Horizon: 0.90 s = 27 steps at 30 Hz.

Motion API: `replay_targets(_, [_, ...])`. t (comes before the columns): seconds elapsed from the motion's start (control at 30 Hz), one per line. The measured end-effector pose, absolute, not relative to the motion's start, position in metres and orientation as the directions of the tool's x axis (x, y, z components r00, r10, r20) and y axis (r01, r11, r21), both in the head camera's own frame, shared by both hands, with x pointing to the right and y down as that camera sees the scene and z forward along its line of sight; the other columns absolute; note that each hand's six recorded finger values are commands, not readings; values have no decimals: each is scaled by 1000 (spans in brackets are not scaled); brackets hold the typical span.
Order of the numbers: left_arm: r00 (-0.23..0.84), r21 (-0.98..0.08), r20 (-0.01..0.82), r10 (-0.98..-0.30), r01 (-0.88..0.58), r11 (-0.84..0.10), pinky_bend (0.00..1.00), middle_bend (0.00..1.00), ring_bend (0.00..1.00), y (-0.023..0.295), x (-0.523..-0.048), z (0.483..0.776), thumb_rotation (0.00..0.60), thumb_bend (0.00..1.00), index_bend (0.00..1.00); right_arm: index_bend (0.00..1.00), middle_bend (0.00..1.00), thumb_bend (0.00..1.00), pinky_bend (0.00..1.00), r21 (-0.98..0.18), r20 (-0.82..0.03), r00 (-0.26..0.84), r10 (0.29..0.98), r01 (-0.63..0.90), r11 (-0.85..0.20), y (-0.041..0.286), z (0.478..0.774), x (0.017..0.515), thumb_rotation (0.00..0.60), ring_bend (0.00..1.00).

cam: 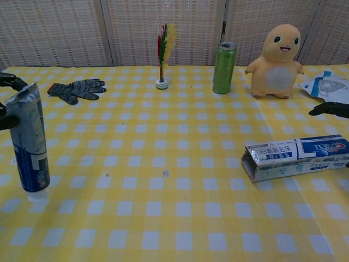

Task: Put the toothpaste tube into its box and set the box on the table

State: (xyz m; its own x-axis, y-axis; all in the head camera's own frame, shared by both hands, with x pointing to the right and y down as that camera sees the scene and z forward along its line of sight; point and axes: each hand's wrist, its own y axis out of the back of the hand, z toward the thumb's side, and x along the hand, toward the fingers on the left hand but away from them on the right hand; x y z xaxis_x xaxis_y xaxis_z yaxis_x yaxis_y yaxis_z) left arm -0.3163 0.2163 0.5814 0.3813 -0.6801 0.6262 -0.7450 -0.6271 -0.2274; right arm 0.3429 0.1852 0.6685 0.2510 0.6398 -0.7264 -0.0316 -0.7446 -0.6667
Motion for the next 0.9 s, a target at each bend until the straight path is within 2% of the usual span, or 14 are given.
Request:
replay_targets(0.2, [377,-230,626,-683,-747,-623,1000,1000,1000,218,-318,578,600,396,784,32,18,309,1,-642,-753,229,616,-54,-765,175,694,336,600,60])
replay_targets(0.33, [372,-232,627,-685,-750,-620,1000,1000,1000,217,-320,578,600,398,783,57,32,309,56,-632,-762,223,607,-55,-773,173,706,330,600,76])
replay_targets(0.6, [364,-234,632,-685,-753,-615,1000,1000,1000,216,-325,581,600,399,784,216,146,309,202,-659,-739,229,634,-48,-750,173,711,323,600,187])
replay_targets(0.9, [359,-235,632,-687,-755,-612,1000,1000,1000,215,-326,582,600,399,784,336,243,308,293,-681,-717,231,658,-33,-731,174,716,321,600,264])
